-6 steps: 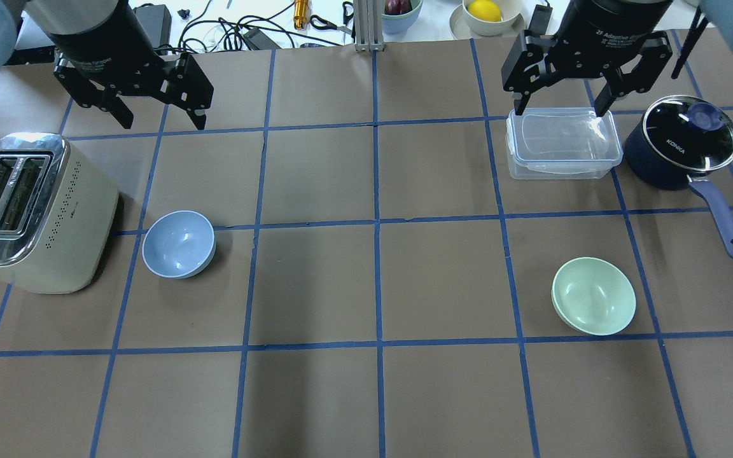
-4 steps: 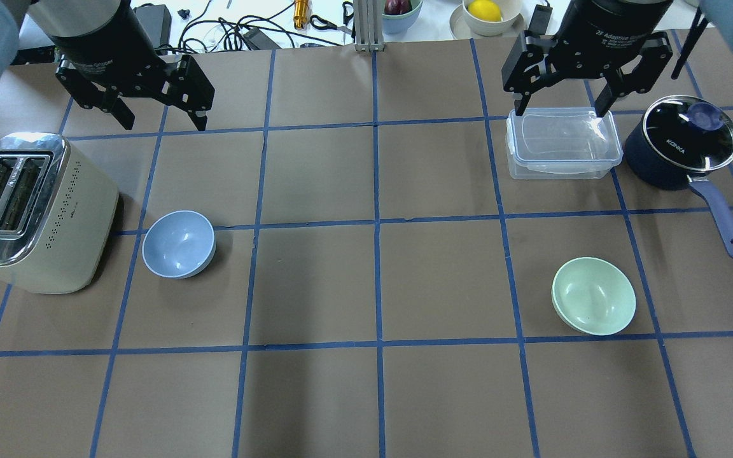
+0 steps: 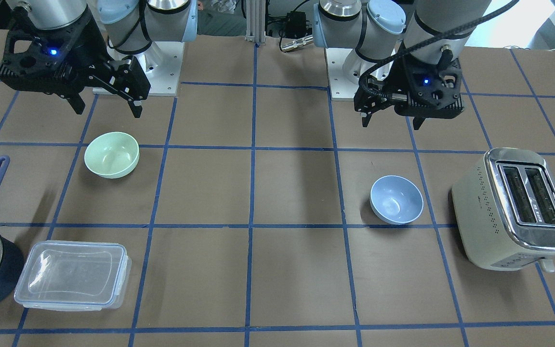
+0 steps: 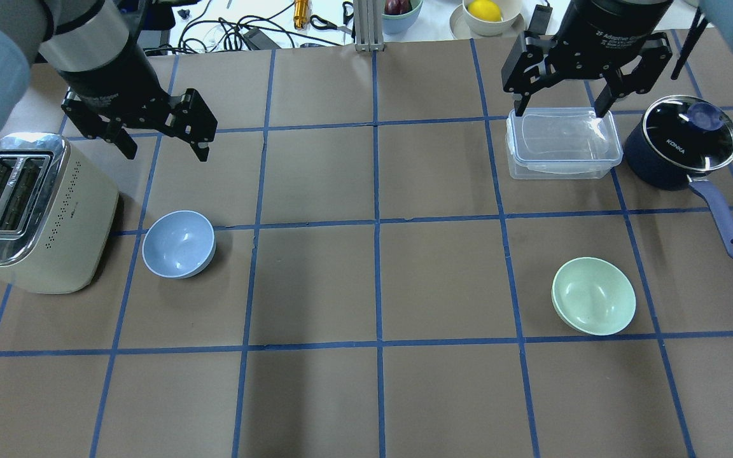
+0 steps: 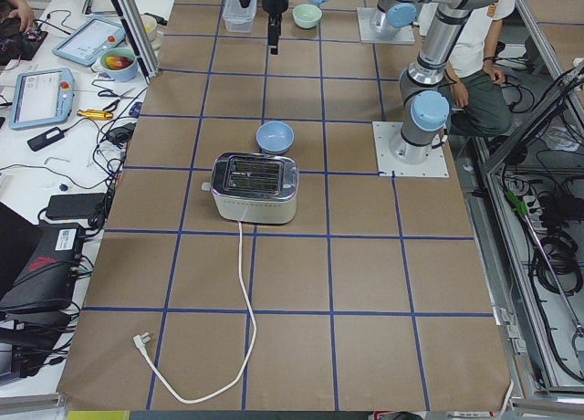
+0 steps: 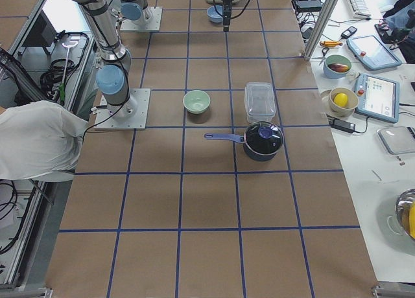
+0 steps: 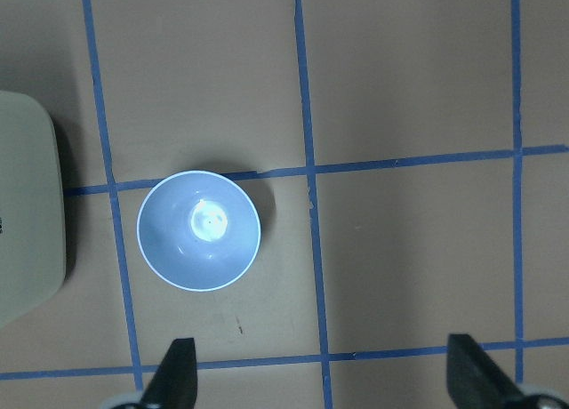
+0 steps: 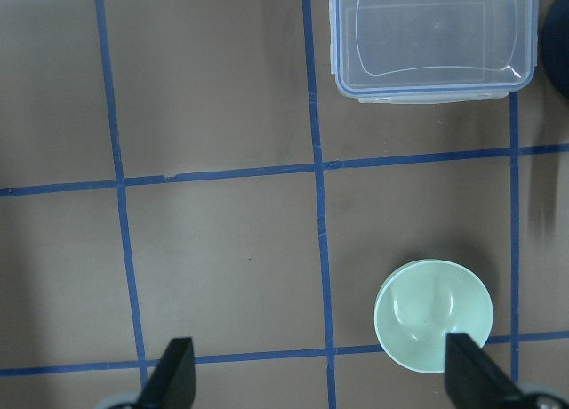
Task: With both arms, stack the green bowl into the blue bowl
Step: 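Move the left gripper down over the light blue bowl's rim, then close the left gripper on the light blue bowl's rim while the right arm starts moving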
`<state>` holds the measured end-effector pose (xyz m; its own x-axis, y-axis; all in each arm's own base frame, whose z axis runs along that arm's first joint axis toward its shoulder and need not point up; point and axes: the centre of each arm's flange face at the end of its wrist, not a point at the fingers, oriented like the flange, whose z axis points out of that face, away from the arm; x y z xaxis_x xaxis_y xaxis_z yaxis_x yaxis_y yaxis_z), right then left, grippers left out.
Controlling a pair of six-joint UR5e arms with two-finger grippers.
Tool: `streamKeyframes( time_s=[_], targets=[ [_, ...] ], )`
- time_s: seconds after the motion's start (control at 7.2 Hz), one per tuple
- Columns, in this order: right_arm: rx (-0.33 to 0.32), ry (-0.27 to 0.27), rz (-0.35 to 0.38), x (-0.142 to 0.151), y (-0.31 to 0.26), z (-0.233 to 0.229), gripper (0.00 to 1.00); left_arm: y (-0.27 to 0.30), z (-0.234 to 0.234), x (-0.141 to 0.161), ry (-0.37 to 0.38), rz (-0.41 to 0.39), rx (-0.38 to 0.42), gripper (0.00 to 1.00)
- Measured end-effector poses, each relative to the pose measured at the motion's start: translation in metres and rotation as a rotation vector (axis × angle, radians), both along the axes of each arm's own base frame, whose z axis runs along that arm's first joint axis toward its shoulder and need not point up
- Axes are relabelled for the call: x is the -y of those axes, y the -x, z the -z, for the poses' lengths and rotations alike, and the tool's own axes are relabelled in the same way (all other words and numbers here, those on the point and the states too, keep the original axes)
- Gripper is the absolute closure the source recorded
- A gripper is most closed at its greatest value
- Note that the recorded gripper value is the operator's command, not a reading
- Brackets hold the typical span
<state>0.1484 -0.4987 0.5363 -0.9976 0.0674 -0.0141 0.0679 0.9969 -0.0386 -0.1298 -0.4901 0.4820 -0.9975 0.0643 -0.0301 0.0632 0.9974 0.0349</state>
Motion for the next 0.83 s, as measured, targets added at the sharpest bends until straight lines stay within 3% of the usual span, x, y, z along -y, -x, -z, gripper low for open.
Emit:
streamKeyframes(
  time_s=[0.28, 0.56, 0.69, 0.83],
  targets=[
    [-0.002, -0.003, 0.000, 0.000, 0.000, 0.001, 0.00, -0.016, 0.088, 0.009, -0.019, -0.032, -0.005, 0.00],
    [-0.003, -0.004, -0.001, 0.000, 0.000, 0.001, 0.00, -0.035, 0.184, 0.003, 0.029, -0.009, -0.003, 0.00],
    [-0.003, -0.005, -0.002, 0.000, 0.000, 0.002, 0.00, -0.046, 0.216, -0.001, 0.041, -0.003, 0.000, 0.03],
    [-0.002, -0.010, -0.005, 0.001, 0.001, 0.004, 0.00, -0.051, 0.240, -0.003, 0.038, -0.003, 0.001, 0.13]
  ],
)
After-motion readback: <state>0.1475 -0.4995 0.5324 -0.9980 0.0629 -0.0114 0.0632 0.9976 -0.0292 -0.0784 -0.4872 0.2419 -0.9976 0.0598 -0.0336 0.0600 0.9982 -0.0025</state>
